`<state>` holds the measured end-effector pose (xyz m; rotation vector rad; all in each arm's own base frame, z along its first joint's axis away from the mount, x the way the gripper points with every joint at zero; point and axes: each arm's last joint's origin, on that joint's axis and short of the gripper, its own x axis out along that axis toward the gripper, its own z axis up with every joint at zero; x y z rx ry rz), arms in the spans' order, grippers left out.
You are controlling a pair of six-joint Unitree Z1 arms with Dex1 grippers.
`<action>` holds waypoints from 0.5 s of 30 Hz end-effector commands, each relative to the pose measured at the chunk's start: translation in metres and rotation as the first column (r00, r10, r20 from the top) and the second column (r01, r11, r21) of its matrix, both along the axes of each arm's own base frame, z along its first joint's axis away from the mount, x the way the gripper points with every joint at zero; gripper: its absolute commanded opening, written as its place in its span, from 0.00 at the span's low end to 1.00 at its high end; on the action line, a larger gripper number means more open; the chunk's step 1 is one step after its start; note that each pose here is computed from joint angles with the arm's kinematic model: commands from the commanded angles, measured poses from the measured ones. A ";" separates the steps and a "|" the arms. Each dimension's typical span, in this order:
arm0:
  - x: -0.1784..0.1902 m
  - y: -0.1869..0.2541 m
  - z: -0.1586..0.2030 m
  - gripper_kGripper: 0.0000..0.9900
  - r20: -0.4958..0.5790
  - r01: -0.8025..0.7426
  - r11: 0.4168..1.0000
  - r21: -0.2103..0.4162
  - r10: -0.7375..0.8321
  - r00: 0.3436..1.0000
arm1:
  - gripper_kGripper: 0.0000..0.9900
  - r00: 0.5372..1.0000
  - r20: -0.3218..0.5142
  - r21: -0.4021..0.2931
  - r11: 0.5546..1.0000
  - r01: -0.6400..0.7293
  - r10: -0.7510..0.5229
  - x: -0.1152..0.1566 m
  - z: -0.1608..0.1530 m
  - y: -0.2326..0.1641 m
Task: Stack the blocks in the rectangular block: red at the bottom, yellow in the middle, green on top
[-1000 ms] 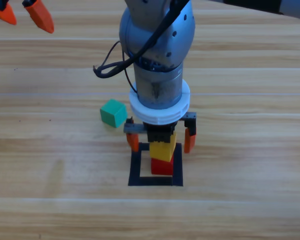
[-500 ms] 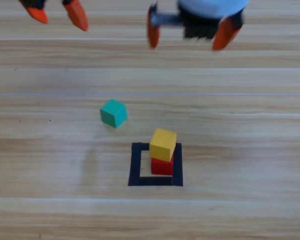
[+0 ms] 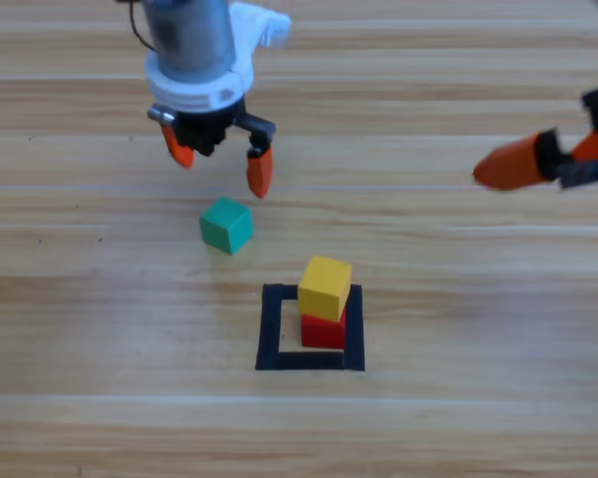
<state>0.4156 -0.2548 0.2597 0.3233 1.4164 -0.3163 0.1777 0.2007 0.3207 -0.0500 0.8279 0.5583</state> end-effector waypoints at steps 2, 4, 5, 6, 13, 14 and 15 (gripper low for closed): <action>0.010 -0.015 -0.049 1.00 -0.066 -0.004 0.998 0.061 0.008 0.998 | 1.00 0.997 0.052 -0.069 0.996 -0.058 0.062 -0.002 -0.008 -0.017; 0.011 -0.015 -0.055 1.00 -0.077 0.000 0.998 0.067 0.005 0.997 | 1.00 0.994 0.044 -0.095 0.991 -0.094 0.099 -0.001 -0.013 -0.015; 0.011 -0.016 -0.057 1.00 -0.081 0.002 0.998 0.069 0.004 0.997 | 1.00 0.992 0.031 -0.104 0.988 -0.116 0.120 0.000 -0.016 -0.013; 0.012 -0.015 -0.060 1.00 -0.086 0.004 0.997 0.072 0.002 0.996 | 1.00 0.990 0.026 -0.107 0.985 -0.133 0.137 0.000 -0.017 -0.012; 0.013 -0.012 -0.062 1.00 -0.095 0.018 0.997 0.078 -0.011 0.995 | 1.00 0.983 0.013 -0.110 0.977 -0.182 0.185 0.000 -0.020 -0.009; 0.013 -0.011 -0.064 1.00 -0.099 0.017 0.997 0.080 -0.009 0.995 | 1.00 0.982 0.012 -0.111 0.976 -0.186 0.188 0.000 -0.021 -0.009; 0.013 -0.011 -0.065 1.00 -0.102 0.019 0.996 0.082 -0.010 0.995 | 1.00 0.982 0.009 -0.112 0.976 -0.185 0.187 0.001 -0.021 -0.009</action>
